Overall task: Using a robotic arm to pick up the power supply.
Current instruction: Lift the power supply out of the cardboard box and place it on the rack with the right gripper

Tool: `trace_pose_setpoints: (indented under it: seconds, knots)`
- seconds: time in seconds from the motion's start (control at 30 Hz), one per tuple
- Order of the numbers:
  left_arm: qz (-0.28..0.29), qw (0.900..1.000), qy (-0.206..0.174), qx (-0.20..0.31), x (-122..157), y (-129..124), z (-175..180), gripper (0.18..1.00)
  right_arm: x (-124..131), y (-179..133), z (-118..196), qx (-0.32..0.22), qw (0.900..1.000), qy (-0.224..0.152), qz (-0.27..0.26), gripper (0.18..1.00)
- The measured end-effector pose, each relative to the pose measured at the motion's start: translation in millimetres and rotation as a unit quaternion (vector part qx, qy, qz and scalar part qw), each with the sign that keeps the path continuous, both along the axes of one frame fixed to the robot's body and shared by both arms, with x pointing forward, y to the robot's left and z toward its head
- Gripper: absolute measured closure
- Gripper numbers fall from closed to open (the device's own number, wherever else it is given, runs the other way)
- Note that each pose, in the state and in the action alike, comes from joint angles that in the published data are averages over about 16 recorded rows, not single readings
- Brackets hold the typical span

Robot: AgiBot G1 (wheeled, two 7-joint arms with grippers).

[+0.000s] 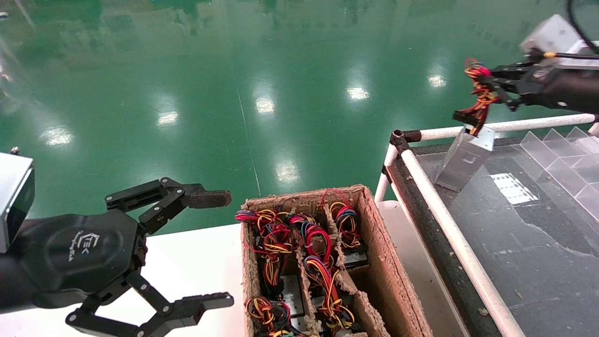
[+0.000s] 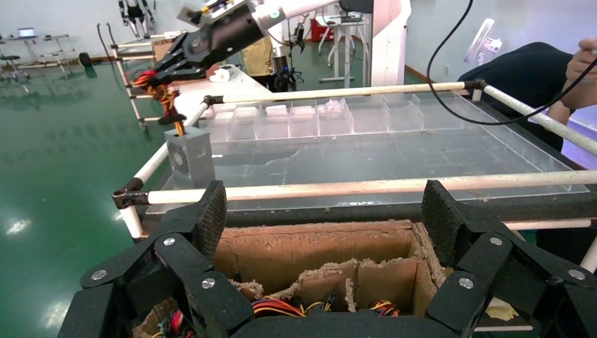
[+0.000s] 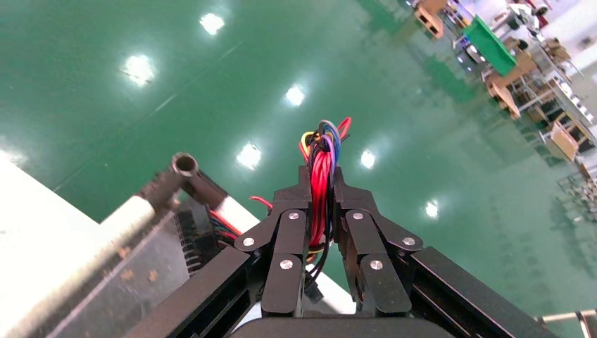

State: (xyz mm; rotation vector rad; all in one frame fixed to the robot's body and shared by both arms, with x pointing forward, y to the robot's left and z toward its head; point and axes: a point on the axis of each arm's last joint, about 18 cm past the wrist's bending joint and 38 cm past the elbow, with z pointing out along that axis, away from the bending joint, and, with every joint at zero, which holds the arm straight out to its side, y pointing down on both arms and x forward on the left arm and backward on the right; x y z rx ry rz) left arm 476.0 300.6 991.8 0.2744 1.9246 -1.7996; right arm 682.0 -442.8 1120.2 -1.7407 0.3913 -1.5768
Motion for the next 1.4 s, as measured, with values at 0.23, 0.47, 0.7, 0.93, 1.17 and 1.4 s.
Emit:
trace_pose_setpoints:
  seconds: [0.23,0.47,0.7,0.93,1.17,1.4]
  knots:
    - [0.0,1.0,0.0,0.0,0.0,0.0,0.0,0.184,10.8,25.5,1.7,-0.011,1.0,0.001,0.016,0.94]
    - [0.0,1.0,0.0,0.0,0.0,0.0,0.0,0.184,16.3,42.6,4.4,-0.018,0.999,0.001,0.028,0.941]
    - [0.0,1.0,0.0,0.0,0.0,0.0,0.0,0.184,19.1,54.8,7.0,-0.023,0.999,-0.001,0.039,0.944]
    - [0.0,1.0,0.0,0.0,0.0,0.0,0.0,0.184,20.6,64.1,7.4,-0.027,0.998,-0.001,0.049,0.945]
    - [0.0,1.0,0.0,0.0,0.0,0.0,0.0,0.184,21.8,68.7,6.3,-0.032,0.998,0.001,0.054,0.945]
    - [0.0,1.0,0.0,0.0,0.0,0.0,0.0,0.184,22.5,70.0,5.1,-0.036,0.998,0.003,0.054,0.933]
